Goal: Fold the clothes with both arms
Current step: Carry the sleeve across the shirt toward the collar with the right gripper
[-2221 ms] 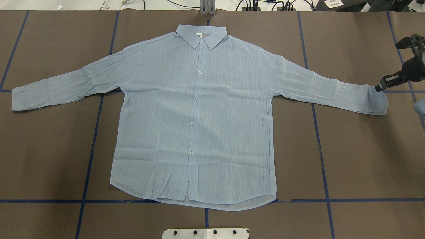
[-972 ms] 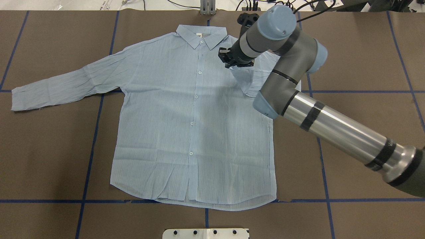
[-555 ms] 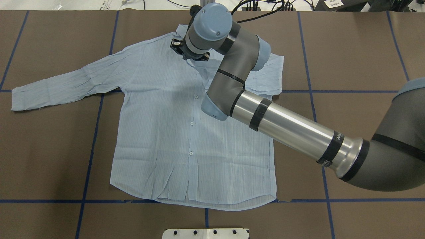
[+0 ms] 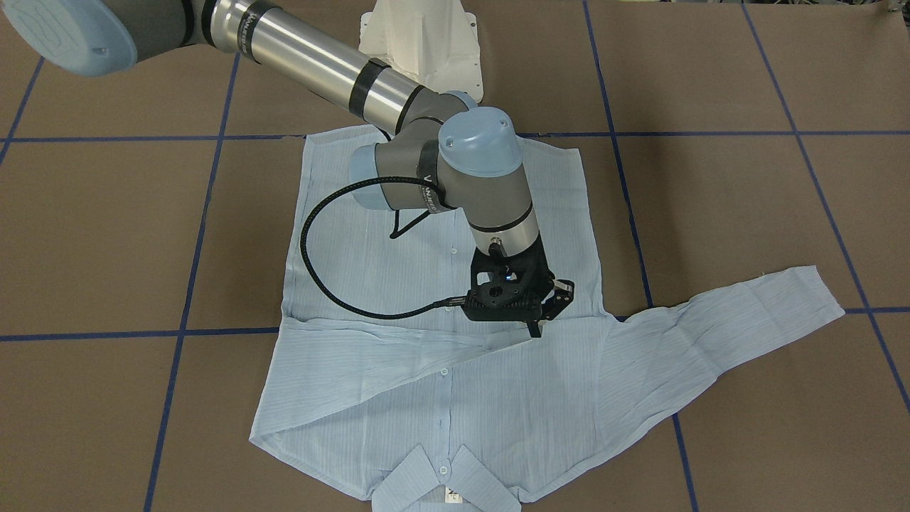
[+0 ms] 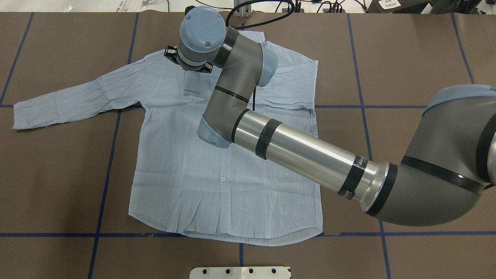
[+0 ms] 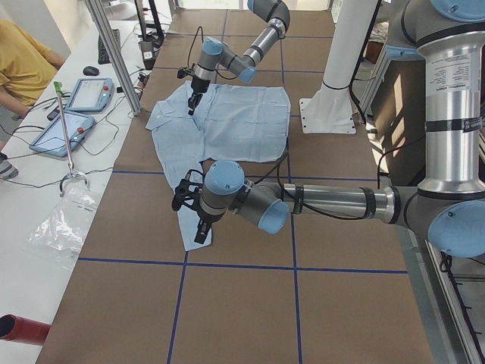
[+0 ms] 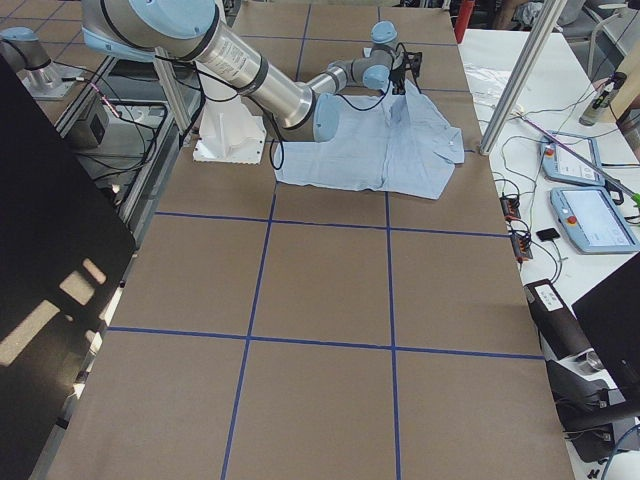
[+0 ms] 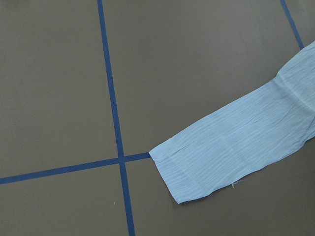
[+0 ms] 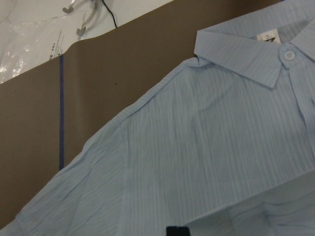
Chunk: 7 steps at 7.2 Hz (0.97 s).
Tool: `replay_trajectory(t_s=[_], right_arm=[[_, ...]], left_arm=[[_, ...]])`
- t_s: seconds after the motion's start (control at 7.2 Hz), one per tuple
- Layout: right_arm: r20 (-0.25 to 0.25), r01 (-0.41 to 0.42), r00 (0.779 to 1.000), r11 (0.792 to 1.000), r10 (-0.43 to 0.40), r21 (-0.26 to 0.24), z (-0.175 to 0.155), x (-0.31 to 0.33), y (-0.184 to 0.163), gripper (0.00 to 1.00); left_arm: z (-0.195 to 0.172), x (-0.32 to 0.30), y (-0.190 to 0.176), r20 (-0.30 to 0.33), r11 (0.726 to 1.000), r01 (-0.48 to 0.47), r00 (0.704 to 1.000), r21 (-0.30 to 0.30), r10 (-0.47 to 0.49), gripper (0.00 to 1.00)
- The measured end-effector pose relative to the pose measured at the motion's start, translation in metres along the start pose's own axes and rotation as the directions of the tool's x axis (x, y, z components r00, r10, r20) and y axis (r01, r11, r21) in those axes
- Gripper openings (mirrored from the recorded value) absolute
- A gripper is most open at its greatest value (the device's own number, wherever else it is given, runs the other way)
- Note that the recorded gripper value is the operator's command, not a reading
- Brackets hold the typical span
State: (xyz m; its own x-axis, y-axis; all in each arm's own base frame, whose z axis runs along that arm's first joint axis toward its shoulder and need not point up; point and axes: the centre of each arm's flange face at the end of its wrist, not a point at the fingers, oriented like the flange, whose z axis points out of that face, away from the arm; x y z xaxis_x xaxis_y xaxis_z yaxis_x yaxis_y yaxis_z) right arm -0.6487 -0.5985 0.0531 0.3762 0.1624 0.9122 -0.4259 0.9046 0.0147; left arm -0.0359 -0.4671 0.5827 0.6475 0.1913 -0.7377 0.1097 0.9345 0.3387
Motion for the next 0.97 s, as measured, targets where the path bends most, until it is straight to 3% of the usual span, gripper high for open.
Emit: replay_trajectory(t_s=[0.14,0.28,0.42,0.56,0.97], right_arm=[[-0.001,0.001,1.000,1.000,-0.001,0.004,0.002,-0.002,0.005,0.10],[-0.003,0.001,1.000,1.000,-0.001,0.006,0.003,-0.002,0.007,0.76],[-0.003,0.002,1.000,1.000,-0.002,0.007,0.004,-0.002,0.009,0.90],[0.000,0.000,1.000,1.000,0.000,0.009,0.003,-0.005,0.010,0.95],[0.028,-0.038,0.999,0.999,0.037,0.024,-0.008,-0.030,0.022,0.98]], left_arm=[[0.000,0.000,0.000,0.000,1.000,-0.001,1.000,0.001,0.001,1.00],[0.000,0.000,0.000,0.000,1.000,-0.001,1.000,0.001,0.001,1.00],[0.001,-0.001,0.000,0.000,1.000,0.000,1.000,-0.001,0.000,1.00],[0.003,-0.002,0.000,0.001,1.000,0.002,1.000,-0.004,-0.002,1.00],[0.007,0.004,-0.009,-0.003,1.000,-0.015,1.000,-0.006,0.015,1.00]])
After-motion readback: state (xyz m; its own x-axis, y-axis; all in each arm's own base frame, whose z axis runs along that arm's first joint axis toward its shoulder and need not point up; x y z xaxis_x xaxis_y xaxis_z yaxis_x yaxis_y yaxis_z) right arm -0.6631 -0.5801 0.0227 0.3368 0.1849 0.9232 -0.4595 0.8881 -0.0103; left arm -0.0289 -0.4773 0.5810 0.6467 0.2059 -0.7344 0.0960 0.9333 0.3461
